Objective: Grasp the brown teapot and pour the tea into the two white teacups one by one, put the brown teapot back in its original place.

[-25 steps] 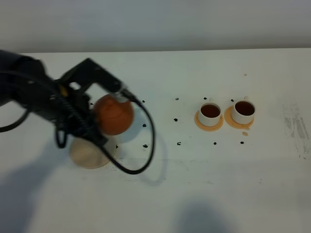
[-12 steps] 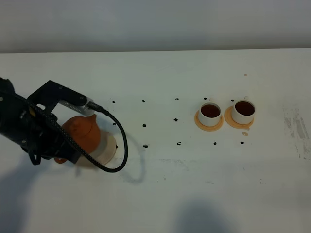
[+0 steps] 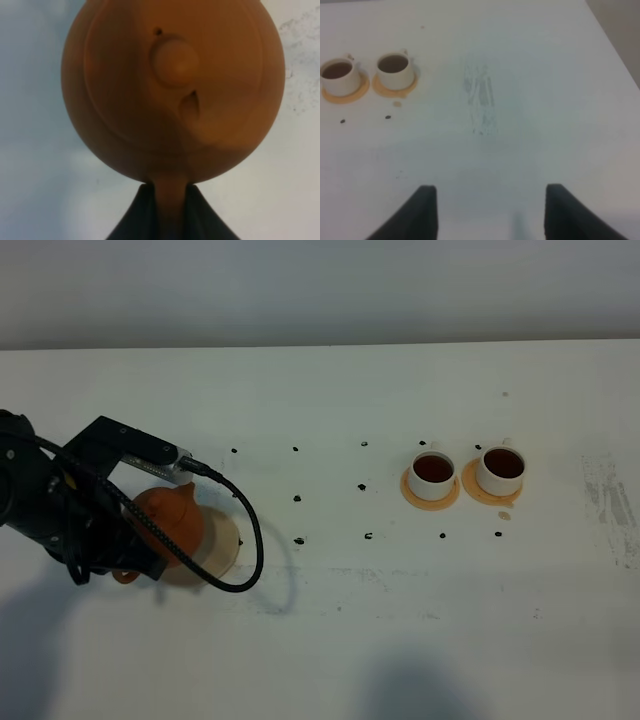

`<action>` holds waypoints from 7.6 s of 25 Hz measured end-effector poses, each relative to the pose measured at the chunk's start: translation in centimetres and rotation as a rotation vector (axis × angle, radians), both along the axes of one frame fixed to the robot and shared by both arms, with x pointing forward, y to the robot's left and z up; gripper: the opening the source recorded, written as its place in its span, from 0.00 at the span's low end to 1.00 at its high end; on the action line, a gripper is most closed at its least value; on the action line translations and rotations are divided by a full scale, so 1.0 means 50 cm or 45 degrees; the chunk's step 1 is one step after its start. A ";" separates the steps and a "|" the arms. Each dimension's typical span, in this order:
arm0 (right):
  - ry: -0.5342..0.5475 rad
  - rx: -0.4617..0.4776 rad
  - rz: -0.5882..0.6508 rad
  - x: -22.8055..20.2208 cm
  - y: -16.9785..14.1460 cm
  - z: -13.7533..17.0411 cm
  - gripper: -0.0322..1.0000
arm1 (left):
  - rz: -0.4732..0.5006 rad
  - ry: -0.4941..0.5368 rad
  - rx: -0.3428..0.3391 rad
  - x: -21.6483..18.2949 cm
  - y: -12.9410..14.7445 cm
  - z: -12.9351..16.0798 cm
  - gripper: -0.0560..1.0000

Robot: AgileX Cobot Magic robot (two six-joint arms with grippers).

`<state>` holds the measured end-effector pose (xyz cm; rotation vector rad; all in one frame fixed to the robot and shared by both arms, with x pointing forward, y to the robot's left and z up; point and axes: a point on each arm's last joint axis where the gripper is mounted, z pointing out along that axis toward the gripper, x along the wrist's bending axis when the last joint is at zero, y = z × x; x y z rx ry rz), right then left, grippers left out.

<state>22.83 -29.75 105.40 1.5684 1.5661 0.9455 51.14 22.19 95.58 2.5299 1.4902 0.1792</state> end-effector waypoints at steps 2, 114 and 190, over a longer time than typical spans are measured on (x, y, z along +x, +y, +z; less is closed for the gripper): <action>0.000 0.000 0.000 0.000 0.000 0.000 0.47 | 0.002 0.013 0.004 0.006 -0.001 -0.015 0.13; 0.000 0.000 0.000 0.000 0.000 0.000 0.47 | 0.594 -0.607 -0.250 -0.426 0.145 0.306 0.59; 0.000 0.001 0.096 0.000 -0.001 0.000 0.47 | 0.538 -0.944 -0.283 -0.565 0.153 0.180 0.59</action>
